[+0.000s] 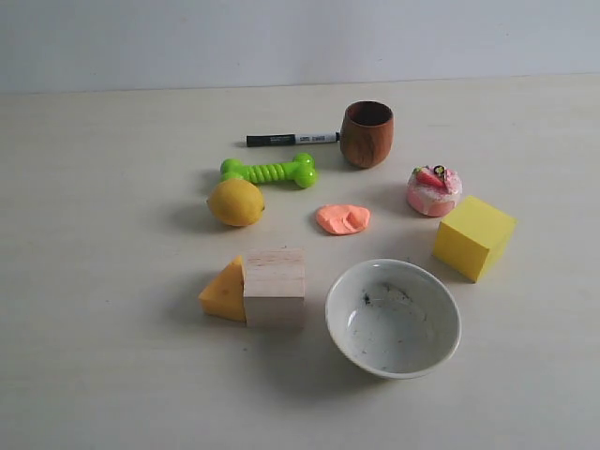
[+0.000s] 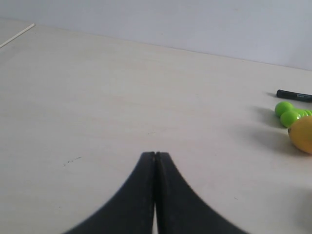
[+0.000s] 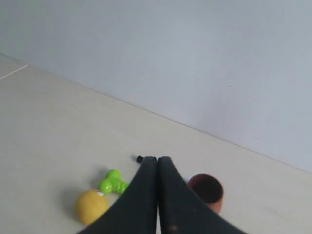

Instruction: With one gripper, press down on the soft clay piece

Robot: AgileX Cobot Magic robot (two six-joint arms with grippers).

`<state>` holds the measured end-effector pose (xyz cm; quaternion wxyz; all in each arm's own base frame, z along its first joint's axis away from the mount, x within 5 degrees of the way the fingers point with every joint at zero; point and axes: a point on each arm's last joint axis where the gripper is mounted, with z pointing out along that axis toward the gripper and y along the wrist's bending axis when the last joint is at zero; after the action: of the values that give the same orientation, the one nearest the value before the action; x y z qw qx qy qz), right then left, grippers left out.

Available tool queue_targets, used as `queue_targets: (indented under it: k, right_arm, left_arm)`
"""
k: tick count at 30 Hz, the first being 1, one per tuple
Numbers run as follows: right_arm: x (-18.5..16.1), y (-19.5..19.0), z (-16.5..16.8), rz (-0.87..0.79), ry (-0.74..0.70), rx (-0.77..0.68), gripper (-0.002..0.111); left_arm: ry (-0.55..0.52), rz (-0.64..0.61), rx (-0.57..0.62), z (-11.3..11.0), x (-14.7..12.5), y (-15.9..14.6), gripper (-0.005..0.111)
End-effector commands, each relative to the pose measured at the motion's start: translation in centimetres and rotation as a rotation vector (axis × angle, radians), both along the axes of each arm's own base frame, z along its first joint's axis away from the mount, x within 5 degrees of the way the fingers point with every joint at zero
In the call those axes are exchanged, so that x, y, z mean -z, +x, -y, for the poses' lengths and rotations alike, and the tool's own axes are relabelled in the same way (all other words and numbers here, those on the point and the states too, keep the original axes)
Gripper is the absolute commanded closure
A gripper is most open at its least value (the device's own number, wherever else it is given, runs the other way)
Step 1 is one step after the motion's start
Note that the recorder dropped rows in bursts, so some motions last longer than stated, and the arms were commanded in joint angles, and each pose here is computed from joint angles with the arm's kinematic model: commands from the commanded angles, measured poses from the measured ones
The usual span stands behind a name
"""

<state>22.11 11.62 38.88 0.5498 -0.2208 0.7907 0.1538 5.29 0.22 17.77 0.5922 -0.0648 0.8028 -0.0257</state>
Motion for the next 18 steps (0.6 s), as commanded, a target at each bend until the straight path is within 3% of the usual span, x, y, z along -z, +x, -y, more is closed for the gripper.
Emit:
queue_targets:
  k: [1,5,8,13,18]
  right_arm:
    - [-1.6,-1.4,4.6,-0.001,0.027,0.218,0.108]
    - [-1.4,-4.2,10.1,0.015,0.031,0.465,0.108]
    - [0.0,-6.2,11.9,0.052,0.026,0.566,0.108]
    - [3.8,-10.0,13.3,0.121,0.024,0.685,0.108]
    - [7.3,-12.4,13.1,0.174,0.028,0.697,0.108]
  left_arm:
    - [-0.006,0.025,-0.002,0.0,-0.3,0.0,0.107]
    - [-0.006,0.025,-0.002,0.0,-0.3,0.0,0.107]
    - [-0.006,0.025,-0.002,0.0,-0.3,0.0,0.107]
    - [-0.006,0.025,-0.002,0.0,-0.3,0.0,0.107]
    - [-0.006,0.025,-0.002,0.0,-0.3,0.0,0.107]
